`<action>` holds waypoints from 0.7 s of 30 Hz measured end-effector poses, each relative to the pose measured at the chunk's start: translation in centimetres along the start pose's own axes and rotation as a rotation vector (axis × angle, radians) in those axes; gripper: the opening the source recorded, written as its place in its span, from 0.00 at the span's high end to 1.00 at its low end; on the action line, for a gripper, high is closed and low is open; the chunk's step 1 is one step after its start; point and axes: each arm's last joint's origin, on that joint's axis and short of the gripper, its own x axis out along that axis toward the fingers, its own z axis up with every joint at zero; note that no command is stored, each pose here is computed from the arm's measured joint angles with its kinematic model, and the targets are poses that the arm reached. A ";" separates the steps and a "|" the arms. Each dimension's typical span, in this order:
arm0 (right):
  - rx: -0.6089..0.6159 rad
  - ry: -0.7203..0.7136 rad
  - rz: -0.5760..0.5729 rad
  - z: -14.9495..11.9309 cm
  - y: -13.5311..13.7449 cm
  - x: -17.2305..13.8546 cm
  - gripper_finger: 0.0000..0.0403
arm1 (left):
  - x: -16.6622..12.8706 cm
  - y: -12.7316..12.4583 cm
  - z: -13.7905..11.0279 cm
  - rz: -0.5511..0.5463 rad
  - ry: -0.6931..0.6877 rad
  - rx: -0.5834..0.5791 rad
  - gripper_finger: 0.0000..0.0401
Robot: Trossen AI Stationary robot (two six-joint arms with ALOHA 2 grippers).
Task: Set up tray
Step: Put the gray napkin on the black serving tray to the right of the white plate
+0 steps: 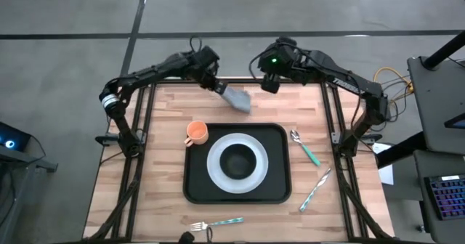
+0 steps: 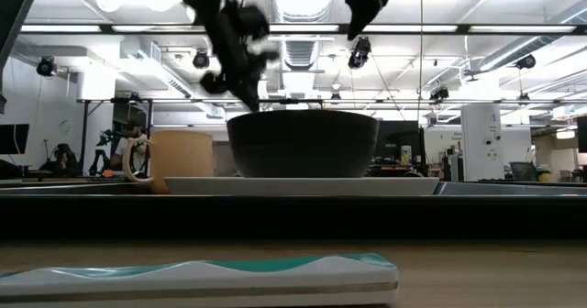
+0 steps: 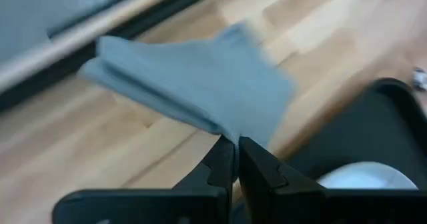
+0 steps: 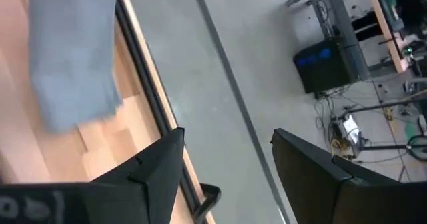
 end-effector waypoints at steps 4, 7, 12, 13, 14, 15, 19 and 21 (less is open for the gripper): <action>0.059 -0.017 -0.018 -0.8 -1.4 -1.4 0.46 | -4.6 -2.4 1.6 -0.010 -0.036 0.119 1.00; 0.092 -0.033 -0.026 -1.4 -2.3 -2.5 0.46 | -7.2 -3.8 2.3 -0.019 -0.042 0.175 1.00; 0.107 -0.147 0.229 -2.1 -3.3 -3.7 0.46 | -8.6 -5.4 2.3 -0.003 0.060 0.246 1.00; 0.102 -0.181 0.300 -2.1 -3.4 -3.9 0.46 | -8.5 -5.8 2.2 0.005 0.094 0.266 1.00; 0.096 -0.213 0.357 -2.2 -3.5 -4.1 0.46 | -8.5 -6.3 2.0 0.009 0.125 0.294 1.00; 0.086 -0.236 0.398 -2.2 -3.6 -4.2 0.46 | -8.1 -6.8 1.9 0.014 0.152 0.325 1.00; 0.033 -0.261 0.426 -2.4 -3.9 -4.1 0.46 | -6.8 -8.4 0.3 0.041 0.202 0.437 1.00; 0.002 -0.255 0.421 -2.5 -3.9 -3.7 0.46 | -6.7 -8.5 -0.1 0.090 0.198 0.459 1.00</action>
